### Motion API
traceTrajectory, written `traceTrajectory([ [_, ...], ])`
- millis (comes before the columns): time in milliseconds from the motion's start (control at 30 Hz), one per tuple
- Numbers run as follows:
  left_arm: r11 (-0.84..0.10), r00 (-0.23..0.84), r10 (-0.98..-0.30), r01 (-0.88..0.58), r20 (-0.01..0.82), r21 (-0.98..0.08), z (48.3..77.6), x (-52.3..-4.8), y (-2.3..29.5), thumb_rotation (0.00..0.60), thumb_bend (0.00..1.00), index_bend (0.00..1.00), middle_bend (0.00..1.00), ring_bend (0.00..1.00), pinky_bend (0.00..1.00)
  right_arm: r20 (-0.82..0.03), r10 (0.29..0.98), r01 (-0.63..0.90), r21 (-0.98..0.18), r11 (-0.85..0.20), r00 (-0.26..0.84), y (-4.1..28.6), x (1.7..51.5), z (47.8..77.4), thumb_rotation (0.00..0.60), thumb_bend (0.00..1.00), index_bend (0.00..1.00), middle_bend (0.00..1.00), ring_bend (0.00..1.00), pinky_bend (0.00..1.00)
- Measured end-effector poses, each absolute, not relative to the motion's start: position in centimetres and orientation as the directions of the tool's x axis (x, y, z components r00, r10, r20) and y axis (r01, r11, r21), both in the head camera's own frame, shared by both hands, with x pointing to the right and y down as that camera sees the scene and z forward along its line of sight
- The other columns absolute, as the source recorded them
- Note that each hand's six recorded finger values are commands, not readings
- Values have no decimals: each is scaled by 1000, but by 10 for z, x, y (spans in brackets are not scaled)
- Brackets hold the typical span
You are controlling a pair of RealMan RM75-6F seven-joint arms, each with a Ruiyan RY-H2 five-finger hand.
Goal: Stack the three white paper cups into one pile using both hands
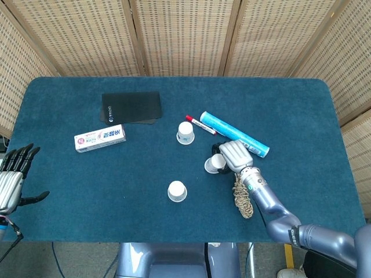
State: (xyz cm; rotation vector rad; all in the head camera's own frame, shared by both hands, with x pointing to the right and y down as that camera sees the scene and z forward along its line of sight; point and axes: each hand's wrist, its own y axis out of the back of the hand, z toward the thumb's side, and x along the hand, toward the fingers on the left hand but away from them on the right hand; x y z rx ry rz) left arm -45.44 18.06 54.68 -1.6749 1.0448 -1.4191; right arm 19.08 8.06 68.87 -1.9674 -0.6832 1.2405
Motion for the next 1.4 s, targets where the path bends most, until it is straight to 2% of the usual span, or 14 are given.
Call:
traceTrajectory([
  [200,-438,73,-899,-148,432,-887,547,-456,180,600,0,0,0,0,0,-491,762,110,-807,-580,422,66,181,665,600,370,484,539,484,546],
  [367,-437,61,-899,-150,433,-887,547,-459,177,600,0,0,0,0,0,-412,795,147,-842,-519,445,30,150,630,600,373,483,539,484,546],
  [533,-449,44,-893,-147,447,-882,552,-462,174,600,0,0,0,0,0,-397,810,151,-854,-499,430,-5,116,616,600,374,483,538,484,546],
  [833,-461,25,-886,-154,463,-874,558,-466,169,600,0,0,0,0,0,-449,820,108,-852,-513,353,-42,82,627,600,377,483,538,484,546],
  [1133,-473,18,-879,-162,477,-866,561,-470,166,600,0,0,0,0,0,-526,799,55,-825,-563,293,-42,81,647,600,379,483,538,484,546],
  [1400,-472,17,-879,-165,476,-866,561,-470,165,600,0,0,0,0,0,-530,796,43,-824,-565,291,-41,74,648,600,379,482,538,484,546],
])
